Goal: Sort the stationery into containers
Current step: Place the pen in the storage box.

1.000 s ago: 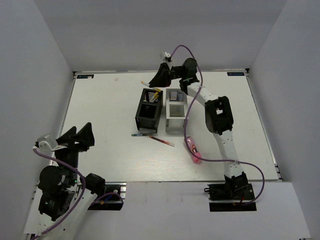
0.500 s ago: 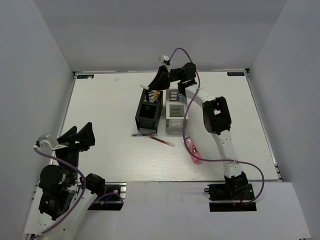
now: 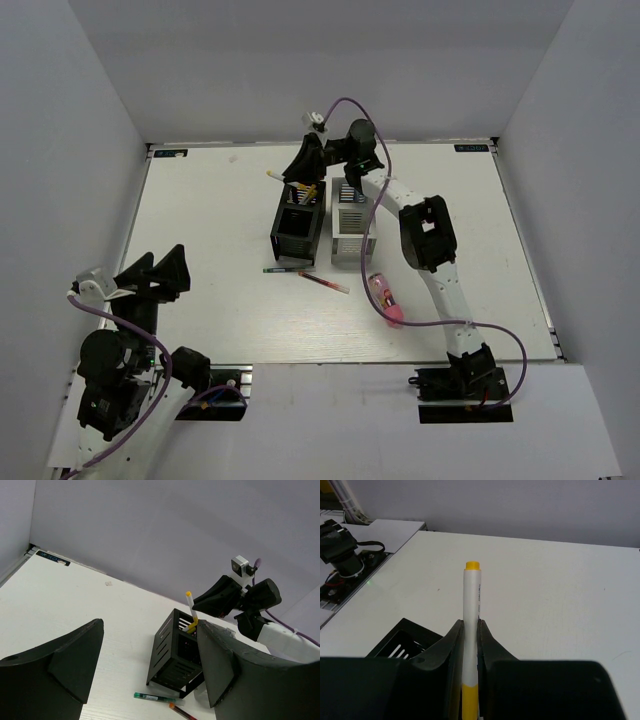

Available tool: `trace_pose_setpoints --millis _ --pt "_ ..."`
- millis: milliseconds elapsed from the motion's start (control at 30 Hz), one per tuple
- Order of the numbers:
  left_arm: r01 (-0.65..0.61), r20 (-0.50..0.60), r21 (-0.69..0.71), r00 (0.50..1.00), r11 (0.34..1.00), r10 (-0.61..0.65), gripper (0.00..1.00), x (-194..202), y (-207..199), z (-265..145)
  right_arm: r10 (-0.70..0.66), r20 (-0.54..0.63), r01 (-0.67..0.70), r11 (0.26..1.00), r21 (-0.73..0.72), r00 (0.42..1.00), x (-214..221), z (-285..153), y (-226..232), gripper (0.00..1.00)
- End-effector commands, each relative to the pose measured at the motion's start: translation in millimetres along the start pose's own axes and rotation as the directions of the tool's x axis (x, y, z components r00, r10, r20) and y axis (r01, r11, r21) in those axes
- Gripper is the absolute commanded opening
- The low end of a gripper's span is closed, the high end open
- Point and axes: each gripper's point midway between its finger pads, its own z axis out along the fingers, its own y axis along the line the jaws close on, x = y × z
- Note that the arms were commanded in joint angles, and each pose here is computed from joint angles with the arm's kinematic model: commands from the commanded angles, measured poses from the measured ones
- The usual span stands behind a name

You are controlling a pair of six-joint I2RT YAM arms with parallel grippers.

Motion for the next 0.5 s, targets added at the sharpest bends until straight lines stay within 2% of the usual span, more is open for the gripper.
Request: trace_pose_setpoints --millis 0,333,467 --pt "-0.022 -0.022 0.003 1.000 1.000 0.022 0.85 5.6 -1.5 4.0 -0.065 0.004 0.065 0.998 0.024 0.998 -13.8 1.4 -6.7 0.00" --pt "-0.018 -0.014 0.006 1.000 1.000 0.019 0.85 3.6 -1.4 2.5 -0.036 -0.015 0.036 0.998 0.044 0.999 -2.1 -4.1 -11.5 0.00" --pt "-0.018 -0.014 0.006 1.000 1.000 0.019 0.85 3.6 -1.4 2.5 -0.004 -0.027 0.005 0.999 0.041 1.000 3.9 -5.9 -7.4 0.07"
